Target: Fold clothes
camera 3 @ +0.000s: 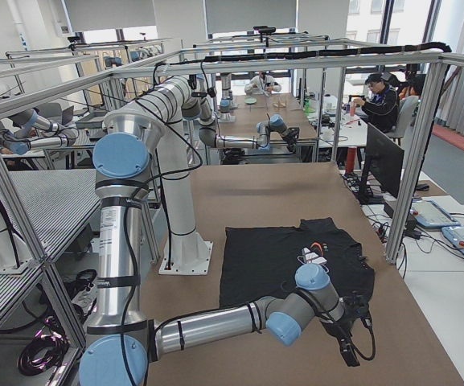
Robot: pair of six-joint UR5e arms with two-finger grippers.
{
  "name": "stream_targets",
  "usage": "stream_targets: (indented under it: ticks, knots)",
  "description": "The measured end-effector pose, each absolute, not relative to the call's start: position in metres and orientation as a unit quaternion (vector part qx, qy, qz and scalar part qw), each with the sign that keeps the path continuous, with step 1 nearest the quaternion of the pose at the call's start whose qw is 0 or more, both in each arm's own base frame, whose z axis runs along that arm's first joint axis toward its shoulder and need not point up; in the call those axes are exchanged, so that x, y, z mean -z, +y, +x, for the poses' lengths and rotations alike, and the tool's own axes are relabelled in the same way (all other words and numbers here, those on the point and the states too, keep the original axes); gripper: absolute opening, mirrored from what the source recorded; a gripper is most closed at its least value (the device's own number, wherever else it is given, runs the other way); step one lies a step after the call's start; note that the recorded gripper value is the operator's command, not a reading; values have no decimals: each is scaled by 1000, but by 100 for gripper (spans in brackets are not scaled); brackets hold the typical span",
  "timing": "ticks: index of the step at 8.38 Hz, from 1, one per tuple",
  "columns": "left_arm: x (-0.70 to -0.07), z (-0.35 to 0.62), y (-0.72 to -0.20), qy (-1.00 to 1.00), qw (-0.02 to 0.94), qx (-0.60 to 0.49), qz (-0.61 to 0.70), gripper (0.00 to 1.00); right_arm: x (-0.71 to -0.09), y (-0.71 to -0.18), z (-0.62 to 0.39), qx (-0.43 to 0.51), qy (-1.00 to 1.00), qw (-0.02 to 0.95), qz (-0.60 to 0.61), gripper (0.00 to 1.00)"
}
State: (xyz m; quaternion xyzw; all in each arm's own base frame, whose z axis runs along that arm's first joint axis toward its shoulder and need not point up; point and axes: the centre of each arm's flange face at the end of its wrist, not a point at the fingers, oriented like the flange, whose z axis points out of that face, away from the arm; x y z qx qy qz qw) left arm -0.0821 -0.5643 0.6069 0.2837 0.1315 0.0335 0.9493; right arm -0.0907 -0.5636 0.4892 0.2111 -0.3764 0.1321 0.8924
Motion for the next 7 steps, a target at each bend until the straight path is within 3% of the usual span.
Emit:
stream_targets:
  ticks: [2, 7]
  knots:
    - [-603, -80, -568, 133, 948, -35, 285, 95, -461, -587, -173, -148, -414, 882, 171, 76]
    - [-596, -77, -576, 133, 947, -36, 289, 95, -463, -632, -278, -177, -405, 886, 140, 73]
